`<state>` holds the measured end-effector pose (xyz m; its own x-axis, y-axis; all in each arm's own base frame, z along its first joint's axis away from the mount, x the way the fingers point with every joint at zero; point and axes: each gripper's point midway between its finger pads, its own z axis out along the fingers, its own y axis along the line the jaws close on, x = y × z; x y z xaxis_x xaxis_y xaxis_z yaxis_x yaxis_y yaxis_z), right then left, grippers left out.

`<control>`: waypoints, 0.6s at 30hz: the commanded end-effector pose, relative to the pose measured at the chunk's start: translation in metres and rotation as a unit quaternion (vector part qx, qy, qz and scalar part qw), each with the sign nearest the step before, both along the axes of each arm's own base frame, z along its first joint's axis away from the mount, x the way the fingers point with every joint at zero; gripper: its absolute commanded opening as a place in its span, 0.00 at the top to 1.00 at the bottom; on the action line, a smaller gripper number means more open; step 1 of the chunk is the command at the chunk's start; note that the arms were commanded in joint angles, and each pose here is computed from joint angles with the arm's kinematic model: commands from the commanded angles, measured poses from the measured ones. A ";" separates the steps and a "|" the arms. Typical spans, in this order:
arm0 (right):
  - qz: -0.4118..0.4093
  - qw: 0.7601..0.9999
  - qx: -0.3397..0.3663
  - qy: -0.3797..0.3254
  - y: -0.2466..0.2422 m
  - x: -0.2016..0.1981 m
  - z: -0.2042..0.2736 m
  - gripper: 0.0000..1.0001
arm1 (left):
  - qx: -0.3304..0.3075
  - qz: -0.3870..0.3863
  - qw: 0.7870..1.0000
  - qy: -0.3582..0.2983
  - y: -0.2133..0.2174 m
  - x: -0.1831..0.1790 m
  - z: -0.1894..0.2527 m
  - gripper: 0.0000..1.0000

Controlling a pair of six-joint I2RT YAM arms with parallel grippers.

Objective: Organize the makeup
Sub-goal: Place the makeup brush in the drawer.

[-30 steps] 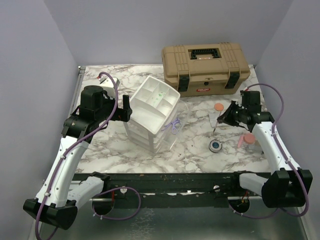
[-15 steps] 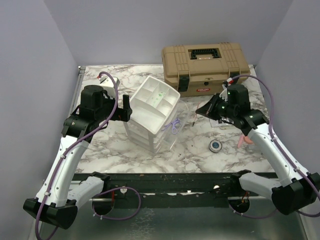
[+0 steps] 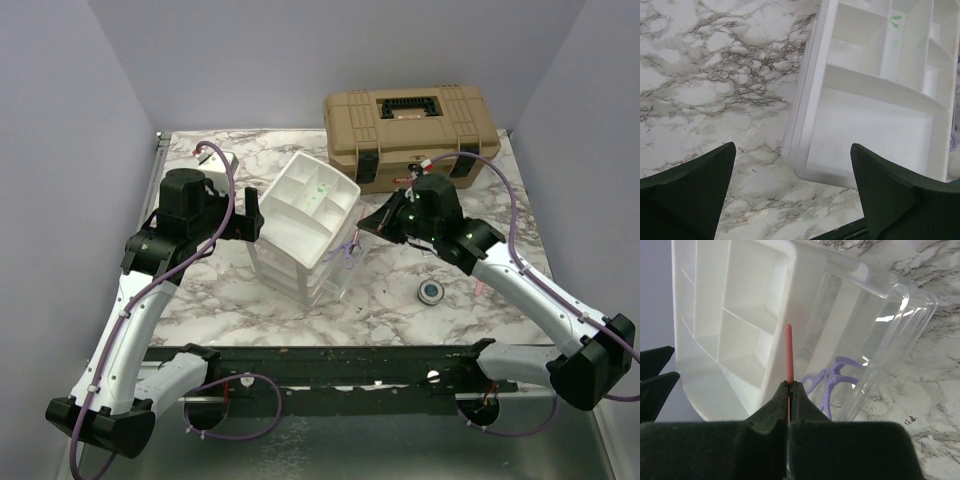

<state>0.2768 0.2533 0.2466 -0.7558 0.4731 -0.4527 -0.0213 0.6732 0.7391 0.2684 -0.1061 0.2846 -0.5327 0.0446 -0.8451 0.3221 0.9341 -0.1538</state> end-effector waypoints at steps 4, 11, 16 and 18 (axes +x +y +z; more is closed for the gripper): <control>-0.049 0.999 -0.010 0.009 0.008 0.011 -0.011 0.99 | -0.002 -0.004 1.000 -0.007 -0.001 -0.004 0.008 0.01; -0.056 0.998 -0.027 0.025 0.008 0.011 -0.020 0.97 | 0.002 -0.002 1.000 -0.008 0.001 -0.005 0.008 0.01; -0.055 0.997 -0.037 0.028 0.009 0.012 -0.023 0.93 | 0.005 0.000 1.000 -0.009 0.002 -0.006 0.008 0.01; -0.048 0.998 -0.040 0.031 0.011 0.011 -0.025 0.92 | 0.006 0.000 1.000 -0.011 0.003 -0.006 0.008 0.01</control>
